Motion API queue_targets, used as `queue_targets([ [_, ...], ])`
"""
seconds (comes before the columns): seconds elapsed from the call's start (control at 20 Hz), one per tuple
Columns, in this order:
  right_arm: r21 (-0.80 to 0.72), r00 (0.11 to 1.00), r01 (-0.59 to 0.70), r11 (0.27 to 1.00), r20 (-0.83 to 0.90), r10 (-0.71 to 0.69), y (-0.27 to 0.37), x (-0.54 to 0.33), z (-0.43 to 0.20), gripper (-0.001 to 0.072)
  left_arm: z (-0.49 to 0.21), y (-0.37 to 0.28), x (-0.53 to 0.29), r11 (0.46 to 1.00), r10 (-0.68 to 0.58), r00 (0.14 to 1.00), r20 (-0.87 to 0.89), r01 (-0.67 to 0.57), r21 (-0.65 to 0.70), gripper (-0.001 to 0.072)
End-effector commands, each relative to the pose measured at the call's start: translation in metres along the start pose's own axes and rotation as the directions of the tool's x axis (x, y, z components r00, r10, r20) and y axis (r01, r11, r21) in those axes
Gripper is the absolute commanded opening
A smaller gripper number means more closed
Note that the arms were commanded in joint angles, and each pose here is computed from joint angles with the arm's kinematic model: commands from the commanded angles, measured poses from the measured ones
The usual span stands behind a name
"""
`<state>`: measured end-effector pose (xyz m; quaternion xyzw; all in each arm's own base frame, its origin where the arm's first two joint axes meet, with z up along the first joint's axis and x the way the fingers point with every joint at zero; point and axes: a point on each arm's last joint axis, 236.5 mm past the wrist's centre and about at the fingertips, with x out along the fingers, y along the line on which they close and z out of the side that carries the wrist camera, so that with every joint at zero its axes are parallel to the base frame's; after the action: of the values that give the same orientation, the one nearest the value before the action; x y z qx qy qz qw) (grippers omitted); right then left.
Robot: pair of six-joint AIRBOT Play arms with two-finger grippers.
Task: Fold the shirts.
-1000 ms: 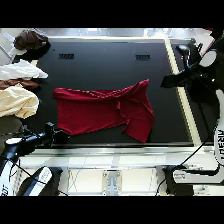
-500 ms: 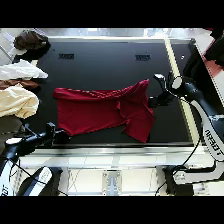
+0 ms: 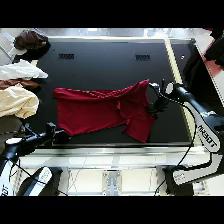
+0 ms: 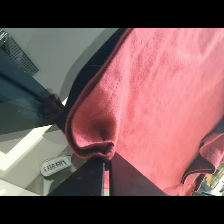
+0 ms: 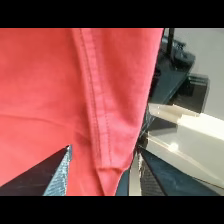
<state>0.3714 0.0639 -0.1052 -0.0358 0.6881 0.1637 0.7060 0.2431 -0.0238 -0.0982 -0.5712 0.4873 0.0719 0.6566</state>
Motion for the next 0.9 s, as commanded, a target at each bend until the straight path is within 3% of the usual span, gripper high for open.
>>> queue_targets([
  [0.0,0.013,0.999,0.001,1.0,0.051,-0.002,-0.001,0.004,0.013,0.0403,0.0,0.0,0.0,1.0,0.0,1.0,0.0,0.0,0.002,0.0016],
  [0.05,0.019,0.997,-0.004,1.0,0.074,0.003,0.0,0.004,0.018,0.0312,0.0,0.0,0.0,1.0,0.0,1.0,0.0,0.0,0.003,0.0016],
  [0.25,0.029,0.994,-0.012,0.999,0.111,0.009,0.001,0.004,0.027,0.0265,0.0,0.0,0.0,1.0,0.0,1.0,0.001,0.0,0.029,0.0016],
  [0.3,0.03,0.994,-0.014,0.999,0.112,0.01,0.001,0.004,0.027,0.0077,0.0,0.0,0.0,0.999,-0.001,1.0,0.001,0.001,0.032,0.0016],
  [0.35,0.03,0.993,-0.015,0.999,0.114,0.012,0.002,0.003,0.028,0.002,0.001,-0.001,0.0,0.999,-0.002,1.0,0.002,0.002,0.032,0.0016],
  [0.45,0.018,0.991,-0.013,1.0,0.133,0.011,0.004,-0.012,0.034,0.0019,0.011,-0.02,-0.008,0.99,-0.05,0.998,0.038,0.044,0.135,0.0015],
  [0.55,-0.019,0.983,0.026,0.999,0.181,-0.022,0.005,-0.056,0.042,0.0018,0.031,-0.075,-0.038,0.92,-0.149,0.983,0.104,0.099,0.379,0.0014],
  [0.7,-0.072,0.954,0.103,0.992,0.289,-0.078,0.018,-0.157,0.033,0.0018,0.054,-0.176,-0.13,0.745,-0.294,0.913,0.282,0.034,0.666,0.0014],
  [0.8,-0.088,0.899,0.152,0.984,0.427,-0.101,0.039,-0.243,0.007,0.0018,0.049,-0.246,-0.217,0.617,-0.426,0.803,0.417,-0.079,0.783,0.0014],
  [0.85,-0.067,0.847,0.177,0.982,0.518,-0.117,0.05,-0.285,-0.008,0.0018,0.044,-0.277,-0.267,0.596,-0.496,0.713,0.496,-0.135,0.791,0.0014],
])
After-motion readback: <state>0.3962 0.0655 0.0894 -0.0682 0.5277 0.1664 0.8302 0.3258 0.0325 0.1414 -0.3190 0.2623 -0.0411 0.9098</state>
